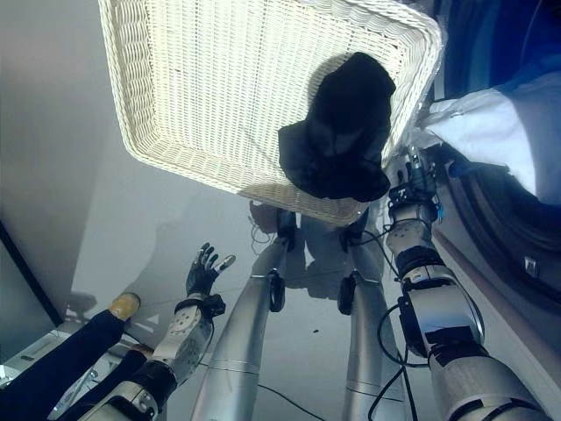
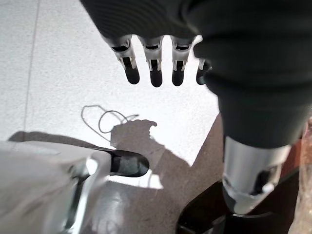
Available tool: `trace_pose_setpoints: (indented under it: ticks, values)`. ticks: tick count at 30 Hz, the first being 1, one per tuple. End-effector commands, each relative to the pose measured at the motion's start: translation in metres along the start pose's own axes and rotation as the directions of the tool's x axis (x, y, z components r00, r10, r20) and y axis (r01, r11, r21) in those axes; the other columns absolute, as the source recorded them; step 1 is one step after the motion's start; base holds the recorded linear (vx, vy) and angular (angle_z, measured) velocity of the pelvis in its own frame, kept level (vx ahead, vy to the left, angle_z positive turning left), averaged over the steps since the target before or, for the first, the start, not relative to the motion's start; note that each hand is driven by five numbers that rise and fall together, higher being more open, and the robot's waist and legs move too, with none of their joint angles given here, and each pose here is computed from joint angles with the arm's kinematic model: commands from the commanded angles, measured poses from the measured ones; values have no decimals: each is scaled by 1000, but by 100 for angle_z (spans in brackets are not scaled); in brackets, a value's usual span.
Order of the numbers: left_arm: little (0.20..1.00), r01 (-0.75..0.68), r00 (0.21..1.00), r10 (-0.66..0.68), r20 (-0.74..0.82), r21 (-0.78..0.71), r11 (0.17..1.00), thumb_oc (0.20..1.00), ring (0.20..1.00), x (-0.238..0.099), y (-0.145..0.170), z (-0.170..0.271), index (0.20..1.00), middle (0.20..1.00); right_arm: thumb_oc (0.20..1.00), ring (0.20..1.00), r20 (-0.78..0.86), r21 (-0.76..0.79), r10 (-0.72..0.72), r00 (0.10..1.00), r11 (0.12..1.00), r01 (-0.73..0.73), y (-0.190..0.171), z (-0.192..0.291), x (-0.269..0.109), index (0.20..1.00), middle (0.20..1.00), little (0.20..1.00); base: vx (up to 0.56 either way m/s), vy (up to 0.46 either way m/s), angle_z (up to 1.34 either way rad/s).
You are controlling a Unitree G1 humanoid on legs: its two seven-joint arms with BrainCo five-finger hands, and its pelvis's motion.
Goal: Put the clothes into the washing machine.
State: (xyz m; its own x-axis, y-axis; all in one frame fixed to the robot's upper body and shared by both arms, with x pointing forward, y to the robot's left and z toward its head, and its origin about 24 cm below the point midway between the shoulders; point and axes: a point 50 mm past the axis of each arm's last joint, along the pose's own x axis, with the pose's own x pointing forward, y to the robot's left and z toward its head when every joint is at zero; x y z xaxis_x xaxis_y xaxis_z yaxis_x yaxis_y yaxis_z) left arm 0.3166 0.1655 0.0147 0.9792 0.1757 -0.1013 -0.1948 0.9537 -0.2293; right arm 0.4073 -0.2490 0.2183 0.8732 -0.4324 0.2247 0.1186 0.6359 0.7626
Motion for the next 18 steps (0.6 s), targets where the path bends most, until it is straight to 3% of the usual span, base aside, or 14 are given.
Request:
trace_pose_setpoints:
  ticks: [1,9,18]
  values:
    - [1000,-19,1000,19,9,-31,999,1000,1000,-11,8,-6,1000,1000,1000,1000,203,-66,162,966,986,-152,26,42,2,1000,1000,1000,0,0,0]
    - [1000,-19,1000,19,0,-29,999,1000,1000,-21,24,-14,1000,1000,1000,1000,363,-101,364,858,931,-352,66,85,-6,1000,1000,1000,-31,18,-1]
    - [1000,-46,998,45,-35,-19,999,1000,1000,-26,35,-21,1000,1000,1000,1000,429,-47,399,811,906,-421,66,106,-17,1000,1000,1000,-24,19,0]
